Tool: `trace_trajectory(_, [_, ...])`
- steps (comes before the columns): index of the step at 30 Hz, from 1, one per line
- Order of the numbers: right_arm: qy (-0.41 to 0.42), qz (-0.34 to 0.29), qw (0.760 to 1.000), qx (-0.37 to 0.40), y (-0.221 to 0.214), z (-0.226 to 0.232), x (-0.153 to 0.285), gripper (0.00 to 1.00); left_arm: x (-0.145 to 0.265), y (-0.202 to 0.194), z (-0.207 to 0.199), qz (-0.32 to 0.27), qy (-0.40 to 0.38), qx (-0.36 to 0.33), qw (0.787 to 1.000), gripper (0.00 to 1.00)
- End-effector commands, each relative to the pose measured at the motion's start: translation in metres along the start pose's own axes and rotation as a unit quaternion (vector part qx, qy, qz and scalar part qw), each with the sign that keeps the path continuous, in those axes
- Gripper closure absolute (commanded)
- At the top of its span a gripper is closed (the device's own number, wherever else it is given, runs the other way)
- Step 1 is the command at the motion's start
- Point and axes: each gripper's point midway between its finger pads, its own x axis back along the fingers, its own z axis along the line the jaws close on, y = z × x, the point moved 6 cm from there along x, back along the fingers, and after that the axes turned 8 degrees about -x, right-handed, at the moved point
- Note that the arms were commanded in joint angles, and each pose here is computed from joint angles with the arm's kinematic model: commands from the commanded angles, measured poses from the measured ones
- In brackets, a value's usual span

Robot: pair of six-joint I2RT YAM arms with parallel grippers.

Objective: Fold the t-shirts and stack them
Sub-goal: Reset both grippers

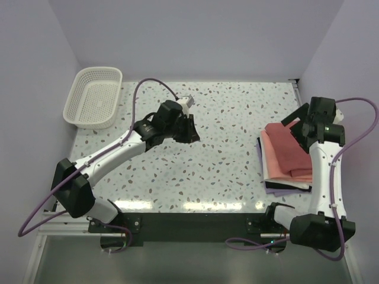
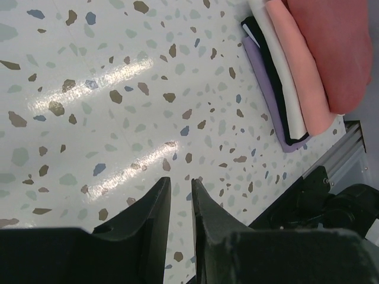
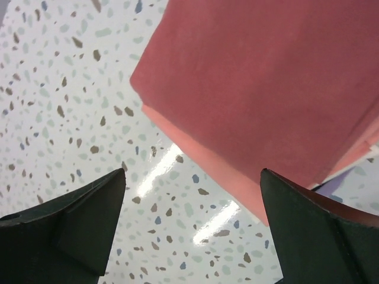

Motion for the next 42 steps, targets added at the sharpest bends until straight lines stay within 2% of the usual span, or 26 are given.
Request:
trace_trajectory(1, [0.123,-0.004,0.992,0.019,0.002,0.026,0.007,0.01,0.022,0.014,-0.001,-0.049,-0.001,-0.021,0.999,0.75])
trace_trajectory(6, [0.175,0.036,0.983,0.033,-0.020,0.030,-0.005,0.01,0.032,0.009,0.017,-0.064,0.029,-0.015,0.997,0.73])
trace_trajectory(10, [0.201,0.044,0.977,0.057,-0.046,0.038,-0.012,0.01,0.048,0.004,0.035,-0.086,0.051,-0.007,0.995,0.73])
trace_trajectory(15, [0.216,0.080,0.962,0.149,-0.110,0.064,-0.012,0.01,0.066,-0.007,0.063,-0.108,0.099,0.003,0.989,0.73])
trace_trajectory(19, [0.249,0.119,0.937,0.212,-0.168,0.071,-0.008,0.01,0.077,-0.017,0.082,-0.119,0.156,0.003,0.980,0.72])
trace_trajectory(25, [0.254,0.123,0.912,0.298,-0.225,0.073,0.002,0.01,0.081,-0.036,0.098,-0.114,0.197,0.015,0.974,0.67])
trace_trajectory(28, [0.273,0.130,0.905,0.300,-0.234,0.070,0.004,0.01,0.080,-0.041,0.100,-0.108,0.197,0.019,0.974,0.67])
trace_trajectory(35, [0.250,0.090,0.911,0.316,-0.221,0.065,0.003,0.01,0.078,-0.047,0.101,-0.103,0.192,0.026,0.976,0.67])
trace_trajectory(42, [0.268,0.091,0.905,0.317,-0.222,0.068,0.005,0.01,0.080,-0.048,0.099,-0.107,0.185,0.026,0.977,0.67])
